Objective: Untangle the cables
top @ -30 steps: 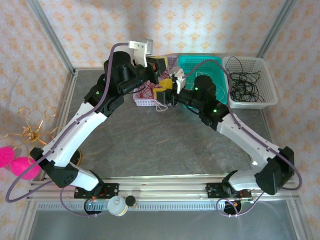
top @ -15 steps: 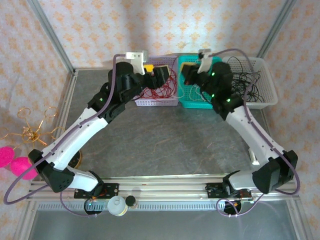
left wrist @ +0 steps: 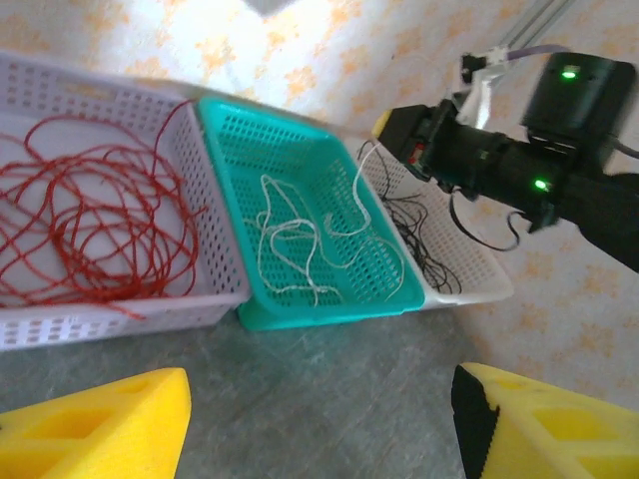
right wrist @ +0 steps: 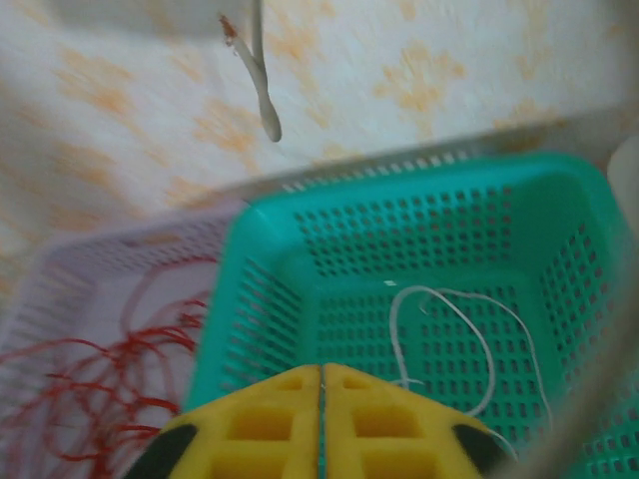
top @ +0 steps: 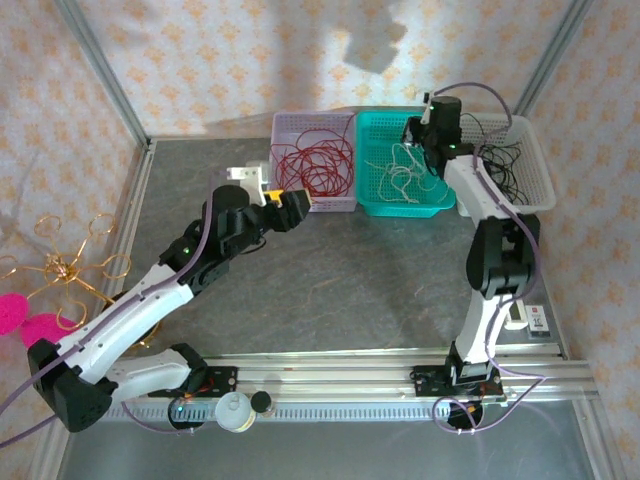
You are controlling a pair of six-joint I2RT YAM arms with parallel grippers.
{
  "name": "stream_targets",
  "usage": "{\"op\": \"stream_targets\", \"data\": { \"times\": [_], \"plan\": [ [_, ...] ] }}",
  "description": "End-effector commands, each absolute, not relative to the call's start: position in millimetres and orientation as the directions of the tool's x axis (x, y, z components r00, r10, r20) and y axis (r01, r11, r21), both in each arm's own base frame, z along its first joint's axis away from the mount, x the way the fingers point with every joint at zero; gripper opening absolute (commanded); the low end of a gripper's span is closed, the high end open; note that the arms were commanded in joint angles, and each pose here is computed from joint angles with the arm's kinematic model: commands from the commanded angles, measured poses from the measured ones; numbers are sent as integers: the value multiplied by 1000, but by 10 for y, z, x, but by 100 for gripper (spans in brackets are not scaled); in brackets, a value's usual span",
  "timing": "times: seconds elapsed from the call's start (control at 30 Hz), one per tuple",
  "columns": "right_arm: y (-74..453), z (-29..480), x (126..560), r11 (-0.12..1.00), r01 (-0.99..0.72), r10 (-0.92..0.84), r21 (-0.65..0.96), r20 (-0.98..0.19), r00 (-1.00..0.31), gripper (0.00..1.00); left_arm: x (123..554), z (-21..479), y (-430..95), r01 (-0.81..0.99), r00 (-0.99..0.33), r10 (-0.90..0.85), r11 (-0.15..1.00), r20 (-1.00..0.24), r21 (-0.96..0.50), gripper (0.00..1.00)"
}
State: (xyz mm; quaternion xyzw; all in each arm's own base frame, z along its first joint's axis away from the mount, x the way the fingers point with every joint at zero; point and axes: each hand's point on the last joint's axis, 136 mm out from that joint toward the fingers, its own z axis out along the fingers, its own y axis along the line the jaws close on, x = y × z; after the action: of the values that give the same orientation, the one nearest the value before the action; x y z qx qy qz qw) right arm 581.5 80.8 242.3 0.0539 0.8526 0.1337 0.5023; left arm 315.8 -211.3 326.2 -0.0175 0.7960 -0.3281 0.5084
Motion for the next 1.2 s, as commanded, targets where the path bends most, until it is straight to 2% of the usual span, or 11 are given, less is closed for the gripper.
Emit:
{"op": "stream_targets", "data": {
  "times": [0.0, 0.03, 0.1, 0.27, 0.57, 0.77, 0.87, 0.97, 1.17],
  "plan": [
    [784, 2377, 5962, 970, -53, 184, 238, -858, -480, 23, 3124, 3177, -2005, 261, -474, -402, 786, -784, -560, 70],
    [768, 2310, 5996, 972, -48, 181, 232, -859, -479, 24, 3118, 3112, -1990, 240, -486, -416, 782, -769, -575, 70],
    [715, 2260, 6017, 977, -30, 172, 210, -869, -464, 34, 3117, 3006, -1966, 219, -497, -415, 790, -762, -573, 70],
    [629, 2371, 5859, 981, -19, 167, 192, -895, -413, 50, 3157, 2809, -1878, 166, -501, -411, 818, -762, -551, 71],
    [492, 2780, 5196, 983, -1, 174, 185, -927, -331, 54, 3273, 2662, -1846, 140, -519, -393, 837, -760, -528, 72],
    [363, 3176, 4587, 978, 29, 206, 205, -942, -265, 54, 3272, 2689, -1737, 136, -492, -364, 865, -791, -483, 72],
    [253, 3061, 4213, 961, 88, 275, 261, -926, -260, 53, 3229, 2676, -1598, 109, -464, -374, 875, -803, -471, 72],
    [141, 2683, 3821, 953, 137, 297, 269, -918, -263, 51, 3162, 2630, -1455, 81, -441, -395, 877, -806, -474, 72],
    [-160, 1897, 3168, 963, 220, 194, 155, -967, -167, 64, 3056, 2391, -1312, 44, -456, -416, 872, -787, -487, 72]
  ]
}}
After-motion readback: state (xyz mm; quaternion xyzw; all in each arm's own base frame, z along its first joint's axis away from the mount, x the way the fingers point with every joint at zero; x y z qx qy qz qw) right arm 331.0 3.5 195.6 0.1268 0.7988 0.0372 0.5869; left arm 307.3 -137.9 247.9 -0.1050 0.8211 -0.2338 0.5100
